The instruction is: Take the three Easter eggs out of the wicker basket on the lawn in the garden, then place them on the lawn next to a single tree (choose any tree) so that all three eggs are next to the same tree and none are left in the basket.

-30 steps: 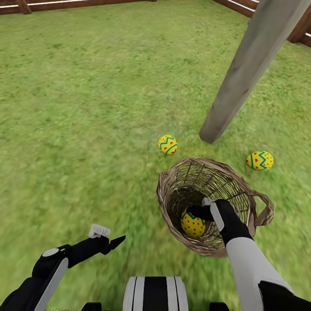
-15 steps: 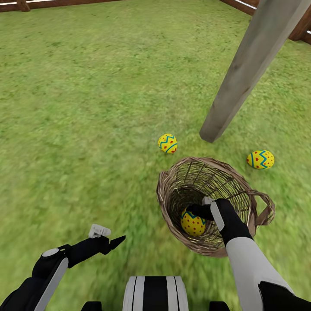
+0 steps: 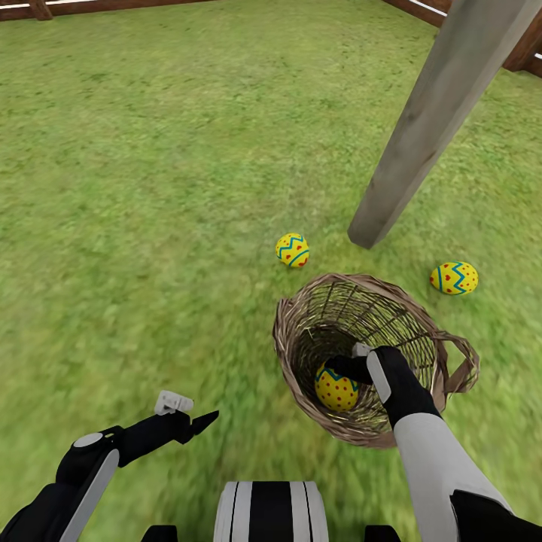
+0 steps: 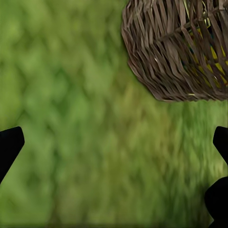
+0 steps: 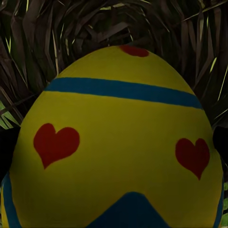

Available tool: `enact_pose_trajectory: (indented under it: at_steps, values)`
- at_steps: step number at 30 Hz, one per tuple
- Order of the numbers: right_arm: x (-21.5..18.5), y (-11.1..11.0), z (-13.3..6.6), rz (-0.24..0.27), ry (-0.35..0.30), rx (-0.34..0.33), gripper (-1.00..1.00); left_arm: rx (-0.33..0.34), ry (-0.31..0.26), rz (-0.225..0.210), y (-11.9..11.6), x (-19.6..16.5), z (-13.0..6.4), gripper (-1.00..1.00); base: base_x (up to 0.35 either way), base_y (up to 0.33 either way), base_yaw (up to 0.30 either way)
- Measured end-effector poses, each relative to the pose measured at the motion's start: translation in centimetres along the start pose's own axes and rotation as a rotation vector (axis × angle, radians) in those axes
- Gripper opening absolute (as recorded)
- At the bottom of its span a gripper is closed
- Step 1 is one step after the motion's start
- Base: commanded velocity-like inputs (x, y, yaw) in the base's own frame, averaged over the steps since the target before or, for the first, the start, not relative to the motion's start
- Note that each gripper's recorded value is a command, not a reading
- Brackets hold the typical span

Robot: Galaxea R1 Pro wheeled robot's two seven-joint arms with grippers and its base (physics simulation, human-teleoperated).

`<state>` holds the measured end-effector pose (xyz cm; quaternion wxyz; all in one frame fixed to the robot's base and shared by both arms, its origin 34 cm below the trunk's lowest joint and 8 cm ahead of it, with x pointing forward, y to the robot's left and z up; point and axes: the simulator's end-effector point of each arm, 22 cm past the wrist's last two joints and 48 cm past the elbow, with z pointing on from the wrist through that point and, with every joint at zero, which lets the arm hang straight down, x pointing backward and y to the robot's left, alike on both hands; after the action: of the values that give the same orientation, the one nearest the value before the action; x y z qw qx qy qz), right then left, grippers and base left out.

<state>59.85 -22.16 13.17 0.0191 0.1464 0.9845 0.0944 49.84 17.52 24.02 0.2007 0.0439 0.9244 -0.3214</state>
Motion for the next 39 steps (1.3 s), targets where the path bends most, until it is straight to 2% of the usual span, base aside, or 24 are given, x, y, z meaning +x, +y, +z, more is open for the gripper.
enact_pose_trajectory:
  at_steps: [25, 28, 39]
  values:
    - [-0.1, 0.0, 0.0, -0.003, -0.003, 0.002, -1.0, 0.008, -0.001, -0.001, -0.2, 0.0, 0.0, 1.0, 0.0, 0.0, 0.0]
    - [0.8, -0.1, 0.0, -0.008, 0.02, 0.009, -1.0, 0.01, -0.01, 0.005, -0.5, -0.5, -0.3, 1.0, 0.0, 0.0, 0.0]
    - [-0.6, 0.7, -2.2, -0.021, -0.019, 0.003, -1.0, 0.015, -0.045, 0.032, -1.5, -2.4, -1.3, 1.0, 0.0, 0.0, 0.0]
